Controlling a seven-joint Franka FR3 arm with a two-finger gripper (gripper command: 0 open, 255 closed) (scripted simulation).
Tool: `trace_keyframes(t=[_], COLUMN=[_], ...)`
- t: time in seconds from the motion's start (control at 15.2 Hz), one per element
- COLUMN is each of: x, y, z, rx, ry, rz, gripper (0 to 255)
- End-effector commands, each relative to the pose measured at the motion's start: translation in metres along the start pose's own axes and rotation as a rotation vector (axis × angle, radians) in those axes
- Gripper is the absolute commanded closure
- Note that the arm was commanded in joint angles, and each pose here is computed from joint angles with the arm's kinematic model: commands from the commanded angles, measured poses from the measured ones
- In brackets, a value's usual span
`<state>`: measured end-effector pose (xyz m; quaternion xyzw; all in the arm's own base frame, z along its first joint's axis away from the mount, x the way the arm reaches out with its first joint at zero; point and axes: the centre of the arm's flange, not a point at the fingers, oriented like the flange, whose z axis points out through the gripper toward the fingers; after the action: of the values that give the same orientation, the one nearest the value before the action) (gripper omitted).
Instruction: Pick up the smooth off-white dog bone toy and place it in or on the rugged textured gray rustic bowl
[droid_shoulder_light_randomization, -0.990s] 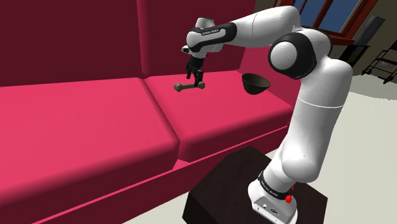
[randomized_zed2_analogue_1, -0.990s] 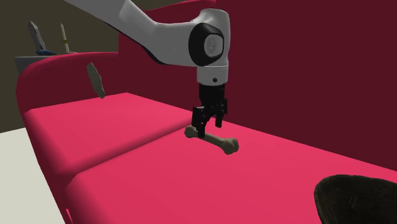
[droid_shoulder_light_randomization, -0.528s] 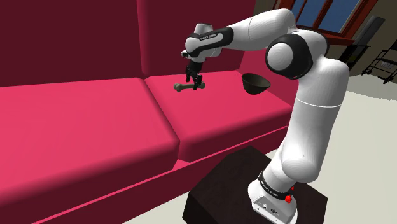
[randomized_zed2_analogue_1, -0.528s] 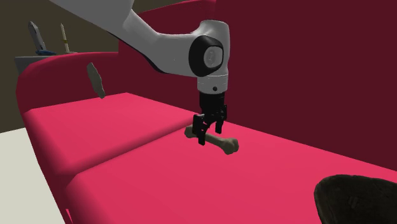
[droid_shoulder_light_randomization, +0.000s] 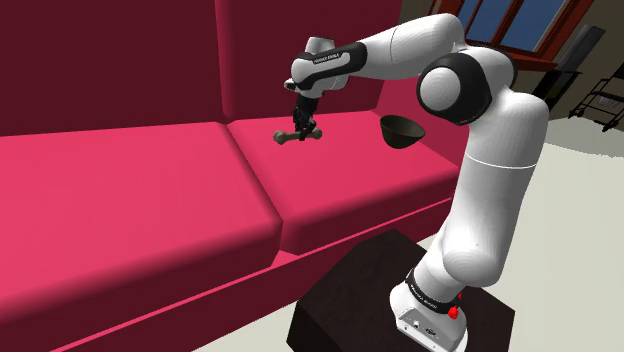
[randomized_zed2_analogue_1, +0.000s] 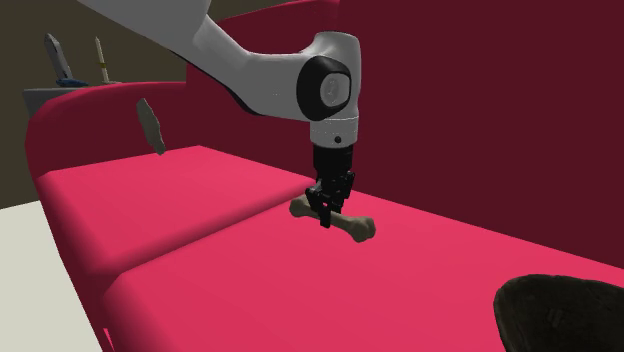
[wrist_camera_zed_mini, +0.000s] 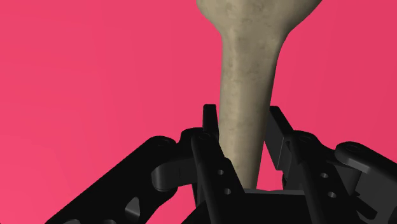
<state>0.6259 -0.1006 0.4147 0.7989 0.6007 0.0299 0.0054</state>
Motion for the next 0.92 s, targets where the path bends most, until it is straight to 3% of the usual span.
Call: trace_keyframes(t=[0.0, 0.33, 0.86], x=[0.000, 0.000, 0.002], y=[0.000, 0.000, 0.002], z=[0.000, 0.000, -0.042], rx=[0.000, 0.000, 0.000], ry=[0.000, 0.000, 0.000], rz=[0.000, 0.000, 0.000], gripper=[255, 255, 255])
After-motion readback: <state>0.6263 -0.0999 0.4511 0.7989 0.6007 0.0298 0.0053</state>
